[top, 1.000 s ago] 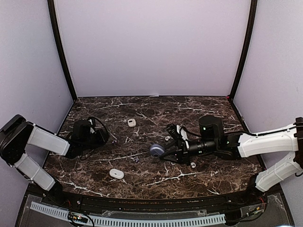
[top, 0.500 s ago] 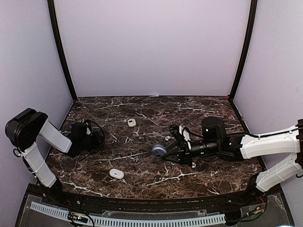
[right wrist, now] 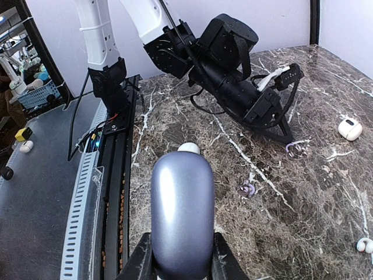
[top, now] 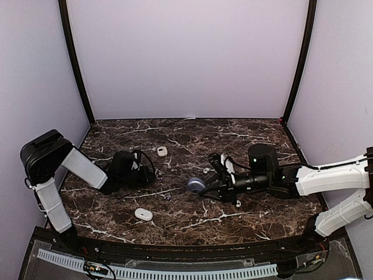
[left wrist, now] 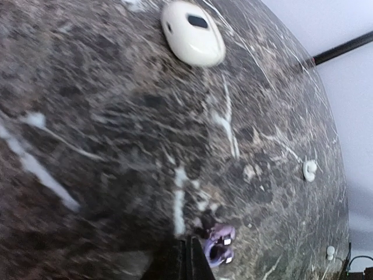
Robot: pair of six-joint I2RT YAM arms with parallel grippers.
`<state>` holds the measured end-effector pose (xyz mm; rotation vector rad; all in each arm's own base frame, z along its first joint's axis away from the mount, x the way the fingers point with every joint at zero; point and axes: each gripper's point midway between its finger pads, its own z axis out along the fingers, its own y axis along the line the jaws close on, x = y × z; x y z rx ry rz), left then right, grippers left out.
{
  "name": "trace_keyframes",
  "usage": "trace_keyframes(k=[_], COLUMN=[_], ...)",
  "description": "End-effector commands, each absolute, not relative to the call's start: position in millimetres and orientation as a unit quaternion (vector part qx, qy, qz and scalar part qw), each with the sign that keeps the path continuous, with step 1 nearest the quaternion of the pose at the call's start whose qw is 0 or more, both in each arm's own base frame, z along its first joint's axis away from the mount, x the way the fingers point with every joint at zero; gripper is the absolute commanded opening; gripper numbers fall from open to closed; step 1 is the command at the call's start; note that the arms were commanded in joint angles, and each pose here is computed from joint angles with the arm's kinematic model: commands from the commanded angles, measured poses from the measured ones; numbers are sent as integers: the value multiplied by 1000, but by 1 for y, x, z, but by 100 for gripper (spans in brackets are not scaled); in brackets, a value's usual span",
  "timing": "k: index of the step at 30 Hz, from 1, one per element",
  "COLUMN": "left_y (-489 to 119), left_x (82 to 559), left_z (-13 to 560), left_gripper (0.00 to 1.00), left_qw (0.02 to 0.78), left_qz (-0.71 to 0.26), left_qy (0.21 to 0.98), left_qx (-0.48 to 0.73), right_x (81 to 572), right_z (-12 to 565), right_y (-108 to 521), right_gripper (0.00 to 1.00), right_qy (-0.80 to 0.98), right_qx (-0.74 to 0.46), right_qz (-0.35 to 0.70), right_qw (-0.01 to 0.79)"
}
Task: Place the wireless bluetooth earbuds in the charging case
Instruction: Move the right earbud to the center of the board.
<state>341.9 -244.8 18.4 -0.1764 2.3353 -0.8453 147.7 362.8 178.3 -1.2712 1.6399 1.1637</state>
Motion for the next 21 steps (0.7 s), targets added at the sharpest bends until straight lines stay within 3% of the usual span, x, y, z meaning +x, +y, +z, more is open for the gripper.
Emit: trace_keyframes(k=[1, 10, 21], left_y=[-270, -328, -266], left_x=[298, 270, 316], left_z=[-3, 16, 58], left_gripper=[0, 0, 0], left_qw=[249, 231, 323], left_qz=[-310, -330, -259], left_qy=[916, 915, 910], left_qx=[-55, 4, -8], right_x=[151, 150, 152], right_z=[190, 192, 191], right_y=[365, 364, 360], right_gripper=[8, 8, 8], right_qy=[628, 623, 627], right_qx=[-491, -489, -487], right_qz=[462, 468, 458], right_qw=[389, 392, 399])
